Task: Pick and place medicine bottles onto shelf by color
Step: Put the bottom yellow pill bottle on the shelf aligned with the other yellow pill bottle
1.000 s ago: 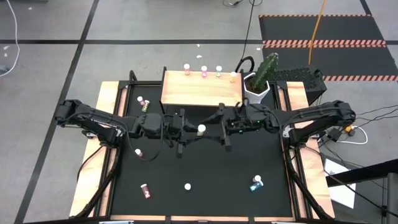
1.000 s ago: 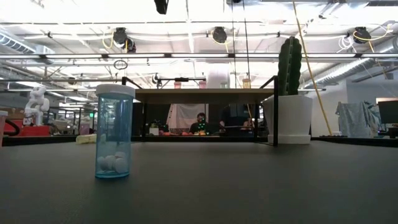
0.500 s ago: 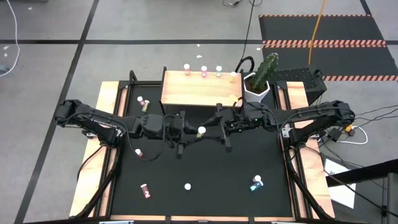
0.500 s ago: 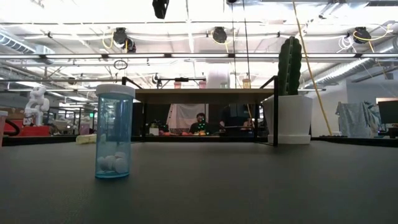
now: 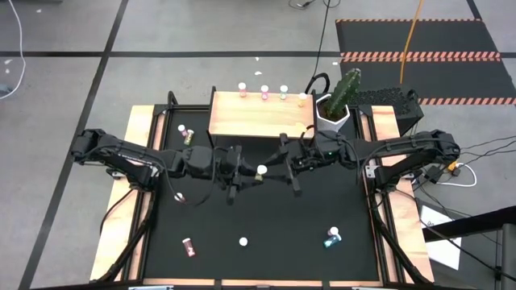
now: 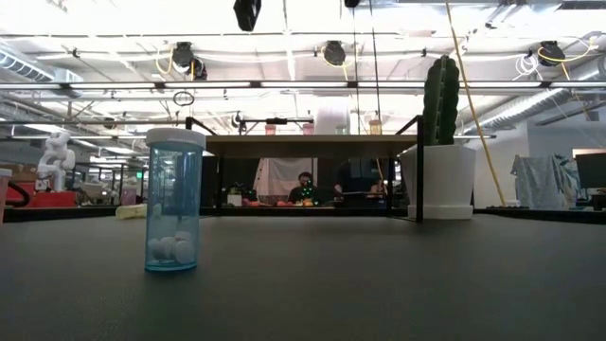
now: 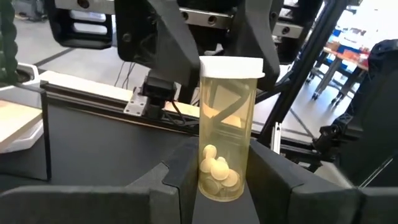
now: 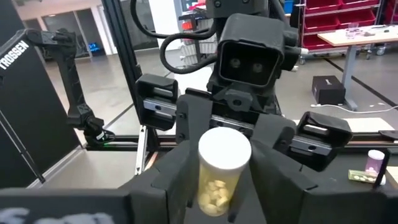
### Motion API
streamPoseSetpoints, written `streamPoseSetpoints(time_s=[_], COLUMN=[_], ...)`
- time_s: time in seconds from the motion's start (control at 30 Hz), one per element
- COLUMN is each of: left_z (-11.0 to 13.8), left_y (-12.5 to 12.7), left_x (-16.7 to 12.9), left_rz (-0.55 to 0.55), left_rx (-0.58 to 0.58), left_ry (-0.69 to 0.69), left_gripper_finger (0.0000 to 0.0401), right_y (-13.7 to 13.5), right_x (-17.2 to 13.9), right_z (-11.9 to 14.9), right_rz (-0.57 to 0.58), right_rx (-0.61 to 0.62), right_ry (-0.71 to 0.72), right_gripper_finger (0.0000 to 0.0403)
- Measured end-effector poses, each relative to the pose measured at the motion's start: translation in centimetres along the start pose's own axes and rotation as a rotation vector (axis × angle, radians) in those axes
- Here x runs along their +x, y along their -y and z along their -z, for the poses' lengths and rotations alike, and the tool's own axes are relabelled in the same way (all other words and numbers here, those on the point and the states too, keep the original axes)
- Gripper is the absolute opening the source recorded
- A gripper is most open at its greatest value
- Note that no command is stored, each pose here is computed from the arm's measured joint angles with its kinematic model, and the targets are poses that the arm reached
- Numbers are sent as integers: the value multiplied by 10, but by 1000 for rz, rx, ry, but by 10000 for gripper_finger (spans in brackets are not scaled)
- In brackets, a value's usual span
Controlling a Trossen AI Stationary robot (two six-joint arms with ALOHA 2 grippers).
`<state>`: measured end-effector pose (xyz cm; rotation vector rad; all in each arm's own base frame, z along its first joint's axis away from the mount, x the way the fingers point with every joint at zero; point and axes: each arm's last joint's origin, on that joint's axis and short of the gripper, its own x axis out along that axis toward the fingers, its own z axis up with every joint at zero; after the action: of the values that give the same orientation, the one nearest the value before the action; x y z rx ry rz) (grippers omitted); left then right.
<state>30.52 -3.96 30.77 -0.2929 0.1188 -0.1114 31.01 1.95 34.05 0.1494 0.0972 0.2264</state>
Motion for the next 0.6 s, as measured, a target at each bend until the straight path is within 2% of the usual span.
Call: streamPoseSetpoints(time_s=[0.17,0.3,0.5,0.6], left_z=[-1,-2,-1,-1], left_y=[-5,-5,-10,-16], left_x=[0,0,0,0], left_rz=[-9,-13,-40,-93], left_rx=[-47,-48,-53,-54], left_ry=[3,4,-5,-5], left_gripper_finger=[127,147,205,242], right_y=[3,6,13,22], right_x=[-1,-1,-4,-10], right_z=[-1,-1,1,2], right_rz=[1,-5,20,58], right_rx=[1,1,19,23], right_ry=[1,-1,-33,-75], right_gripper_finger=[118,106,117,118])
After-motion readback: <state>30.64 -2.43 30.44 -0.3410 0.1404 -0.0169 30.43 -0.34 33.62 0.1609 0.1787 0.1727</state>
